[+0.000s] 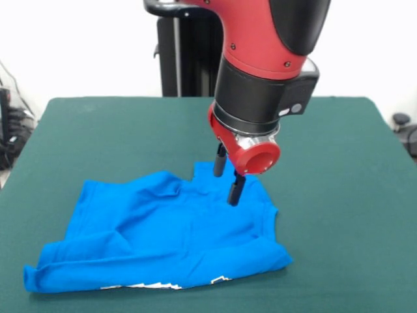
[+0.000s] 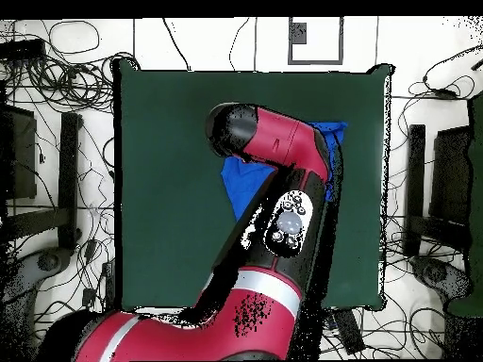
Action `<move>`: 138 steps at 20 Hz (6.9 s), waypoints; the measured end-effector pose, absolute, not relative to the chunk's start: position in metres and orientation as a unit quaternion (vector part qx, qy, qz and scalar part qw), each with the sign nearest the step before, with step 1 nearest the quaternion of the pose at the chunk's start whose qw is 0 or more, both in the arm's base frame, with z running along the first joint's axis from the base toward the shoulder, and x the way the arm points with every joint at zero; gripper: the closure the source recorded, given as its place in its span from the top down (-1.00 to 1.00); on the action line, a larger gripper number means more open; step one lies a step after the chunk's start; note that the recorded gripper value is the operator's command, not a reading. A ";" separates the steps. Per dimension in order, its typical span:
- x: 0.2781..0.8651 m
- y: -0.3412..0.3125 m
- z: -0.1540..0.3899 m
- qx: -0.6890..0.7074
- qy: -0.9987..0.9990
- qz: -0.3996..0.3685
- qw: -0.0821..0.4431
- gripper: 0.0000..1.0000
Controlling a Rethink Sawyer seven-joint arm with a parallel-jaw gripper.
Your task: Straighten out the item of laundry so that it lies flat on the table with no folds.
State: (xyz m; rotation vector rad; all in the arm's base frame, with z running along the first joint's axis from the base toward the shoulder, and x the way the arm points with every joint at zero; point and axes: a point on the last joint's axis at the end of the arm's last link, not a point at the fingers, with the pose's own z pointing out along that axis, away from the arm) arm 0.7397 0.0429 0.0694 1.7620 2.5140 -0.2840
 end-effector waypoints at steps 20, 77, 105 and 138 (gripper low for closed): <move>0.757 0.033 0.122 0.580 0.811 -0.065 0.048 1.00; 0.751 0.050 0.049 0.540 0.835 -0.028 0.100 1.00; 0.712 0.038 -0.014 0.517 0.852 -0.007 0.085 1.00; 0.689 0.032 -0.043 0.511 0.857 -0.021 0.061 1.00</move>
